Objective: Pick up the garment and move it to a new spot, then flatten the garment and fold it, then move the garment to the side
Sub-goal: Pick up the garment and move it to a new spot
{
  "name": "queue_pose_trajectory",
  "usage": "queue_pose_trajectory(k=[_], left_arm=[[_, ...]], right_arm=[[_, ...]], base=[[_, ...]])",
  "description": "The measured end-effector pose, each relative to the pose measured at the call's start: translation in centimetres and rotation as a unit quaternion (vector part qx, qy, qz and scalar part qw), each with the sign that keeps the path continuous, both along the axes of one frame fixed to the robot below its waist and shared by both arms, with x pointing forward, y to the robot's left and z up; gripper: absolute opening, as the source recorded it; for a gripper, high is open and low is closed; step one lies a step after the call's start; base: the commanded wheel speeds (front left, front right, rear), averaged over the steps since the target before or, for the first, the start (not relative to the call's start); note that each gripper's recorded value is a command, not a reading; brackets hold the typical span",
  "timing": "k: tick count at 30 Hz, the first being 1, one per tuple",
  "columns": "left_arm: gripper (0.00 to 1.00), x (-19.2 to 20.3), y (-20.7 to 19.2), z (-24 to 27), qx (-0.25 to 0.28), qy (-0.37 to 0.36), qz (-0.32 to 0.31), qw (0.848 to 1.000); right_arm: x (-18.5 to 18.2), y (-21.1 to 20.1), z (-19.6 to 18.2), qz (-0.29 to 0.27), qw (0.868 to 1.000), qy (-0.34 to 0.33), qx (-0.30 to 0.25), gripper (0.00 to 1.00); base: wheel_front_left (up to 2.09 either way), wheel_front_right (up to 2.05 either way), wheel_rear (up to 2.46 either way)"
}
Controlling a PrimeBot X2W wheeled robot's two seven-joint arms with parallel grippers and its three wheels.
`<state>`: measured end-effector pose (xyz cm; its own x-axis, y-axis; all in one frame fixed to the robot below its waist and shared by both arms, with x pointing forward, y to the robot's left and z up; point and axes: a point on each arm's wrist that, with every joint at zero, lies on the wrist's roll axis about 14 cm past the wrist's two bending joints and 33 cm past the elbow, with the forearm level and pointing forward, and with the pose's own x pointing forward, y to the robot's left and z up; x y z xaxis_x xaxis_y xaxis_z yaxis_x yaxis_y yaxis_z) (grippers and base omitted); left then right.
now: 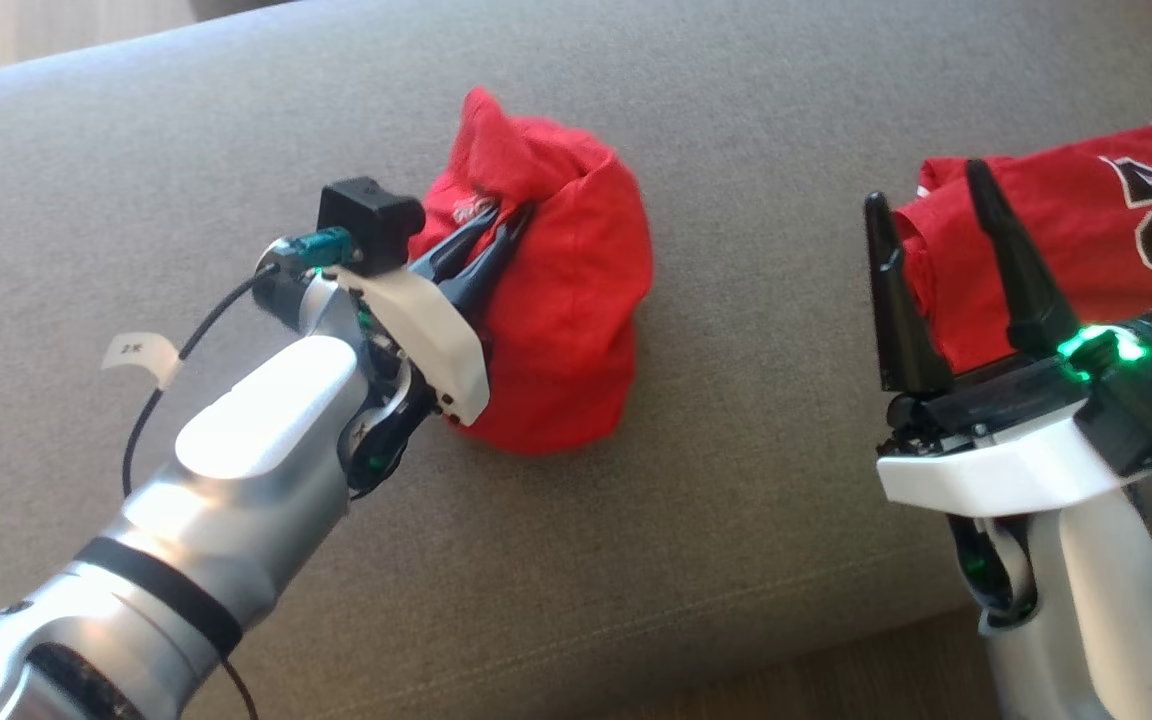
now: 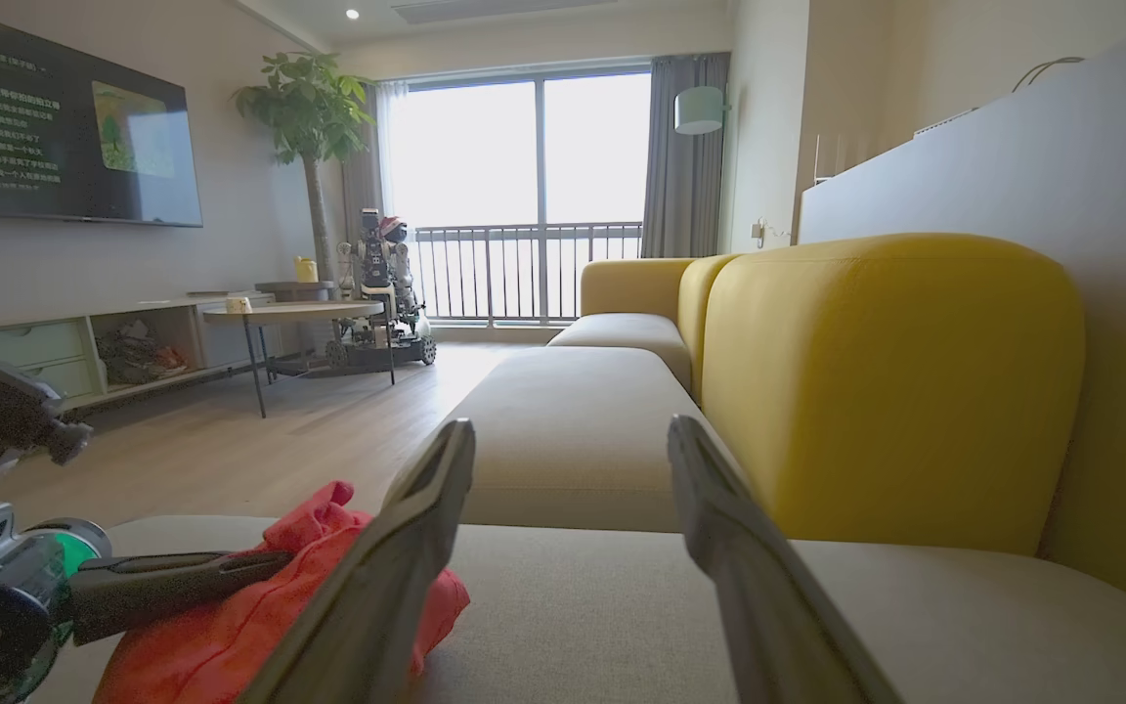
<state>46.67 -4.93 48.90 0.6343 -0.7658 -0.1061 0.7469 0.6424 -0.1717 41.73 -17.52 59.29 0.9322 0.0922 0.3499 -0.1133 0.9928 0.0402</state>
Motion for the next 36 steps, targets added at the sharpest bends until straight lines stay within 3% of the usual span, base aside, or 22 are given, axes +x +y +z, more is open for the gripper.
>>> queue_pose_trajectory(k=[2, 3, 4, 7, 11, 13, 21, 27, 36], left_arm=[[0.0, 0.1, -0.1, -1.9, 0.018, 0.017, 0.004, 1.0], [0.87, 0.2, -0.1, -2.6, 0.02, 0.026, 0.007, 0.999], [1.0, 0.3, -0.1, -3.0, 0.02, 0.034, 0.012, 0.999], [1.0, 0.7, 0.4, -2.6, 0.008, 0.033, 0.03, 0.999], [1.0, 2.3, 2.7, 2.1, -0.045, -0.014, 0.1, 0.994], [1.0, 1.1, 5.5, 3.6, -0.079, -0.026, 0.162, 0.983], [1.0, -7.1, 15.0, 3.3, -0.093, -0.054, 0.328, 0.939], [1.0, -12.1, 20.6, 5.6, -0.096, -0.107, 0.421, 0.896], [1.0, -17.6, 23.1, 4.8, -0.014, -0.147, 0.456, 0.878]], right_arm=[[-0.1, 0.0, -0.4, 0.0, 1.0, 0.007, -0.001, 1.0], [-0.1, -0.1, -0.8, -0.001, 1.0, 0.012, -0.001, 1.0], [-0.2, -0.1, -1.3, -0.002, 1.0, 0.019, 0.0, 1.0], [-0.4, 0.1, -2.9, 0.001, 0.999, 0.043, 0.007, 1.0], [-0.6, 0.5, -3.3, 0.008, 0.998, 0.051, 0.03, 1.0], [-0.9, 0.6, -2.8, 0.011, 0.998, 0.045, 0.044, 1.0], [-3.0, 2.0, -2.8, 0.027, 0.998, 0.045, 0.041, 1.0], [-4.3, 3.3, -2.2, 0.048, 0.997, 0.037, 0.038, 1.0], [-6.7, 3.4, -2.2, 0.049, 0.998, 0.037, 0.021, 1.0]], base=[[0.0, 0.0, 0.0], [0.0, 0.0, 0.0], [0.0, 0.0, 0.0], [0.0, 0.0, 0.0], [0.0, 0.0, 0.0], [0.0, 0.0, 0.0], [0.0, 0.0, 0.0], [0.0, 0.0, 0.0], [0.0, 0.0, 0.0]])
